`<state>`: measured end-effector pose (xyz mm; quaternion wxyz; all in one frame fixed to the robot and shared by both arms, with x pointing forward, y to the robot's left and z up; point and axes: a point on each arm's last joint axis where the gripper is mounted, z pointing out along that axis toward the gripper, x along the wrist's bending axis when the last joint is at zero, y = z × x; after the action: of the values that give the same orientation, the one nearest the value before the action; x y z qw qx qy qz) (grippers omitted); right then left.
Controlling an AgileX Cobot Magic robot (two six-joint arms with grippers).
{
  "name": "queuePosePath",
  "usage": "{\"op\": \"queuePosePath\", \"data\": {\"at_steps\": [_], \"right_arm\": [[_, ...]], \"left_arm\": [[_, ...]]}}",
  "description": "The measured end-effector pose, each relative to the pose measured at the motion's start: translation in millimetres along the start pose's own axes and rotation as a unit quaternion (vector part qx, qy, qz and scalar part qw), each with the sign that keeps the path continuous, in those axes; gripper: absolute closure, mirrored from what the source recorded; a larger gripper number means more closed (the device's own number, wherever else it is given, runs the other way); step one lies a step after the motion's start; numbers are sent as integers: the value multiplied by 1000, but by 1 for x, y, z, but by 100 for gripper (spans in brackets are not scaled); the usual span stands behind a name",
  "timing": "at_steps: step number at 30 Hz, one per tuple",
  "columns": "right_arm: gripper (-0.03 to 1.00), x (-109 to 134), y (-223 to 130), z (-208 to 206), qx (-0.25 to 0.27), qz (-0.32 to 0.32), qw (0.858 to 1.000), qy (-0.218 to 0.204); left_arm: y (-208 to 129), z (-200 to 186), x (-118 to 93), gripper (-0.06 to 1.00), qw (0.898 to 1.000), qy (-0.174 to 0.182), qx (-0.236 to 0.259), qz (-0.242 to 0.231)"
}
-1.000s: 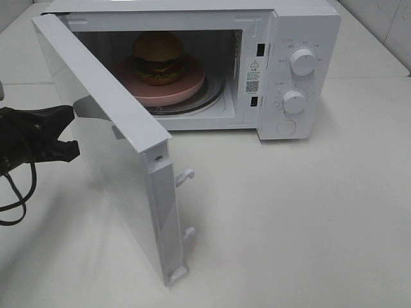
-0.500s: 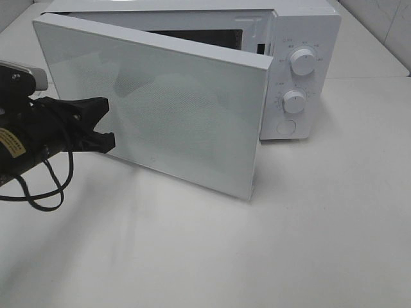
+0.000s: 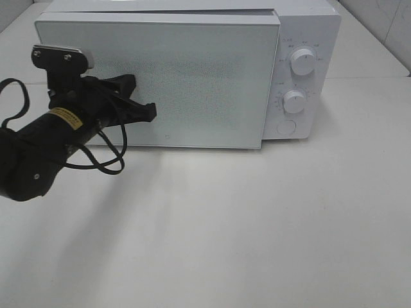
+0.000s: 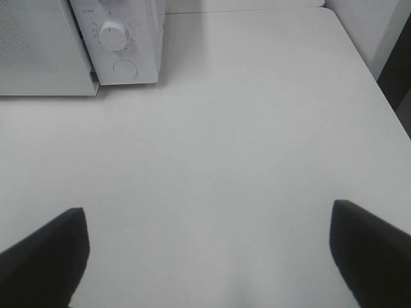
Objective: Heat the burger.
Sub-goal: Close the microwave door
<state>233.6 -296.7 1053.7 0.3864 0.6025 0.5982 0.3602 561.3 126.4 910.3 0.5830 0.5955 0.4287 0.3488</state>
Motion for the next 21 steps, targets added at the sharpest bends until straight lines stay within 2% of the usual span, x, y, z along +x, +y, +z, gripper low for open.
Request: {"op": "queuePosePath", "data": {"at_steps": [4,13,17,21], "right_arm": [[-1,0,0,0,0,0,1000,0],[-1,0,0,0,0,0,1000,0],[-1,0,0,0,0,0,1000,0],[-1,0,0,0,0,0,1000,0]], "left_arm": [[-5,15,-18,94,1000,-17,10,15],[-1,38,-37,94,997,-43,5,63],[5,53,-57,94,993,-76,27,82],[11,56,-69,94,992,-86,47,79]]}}
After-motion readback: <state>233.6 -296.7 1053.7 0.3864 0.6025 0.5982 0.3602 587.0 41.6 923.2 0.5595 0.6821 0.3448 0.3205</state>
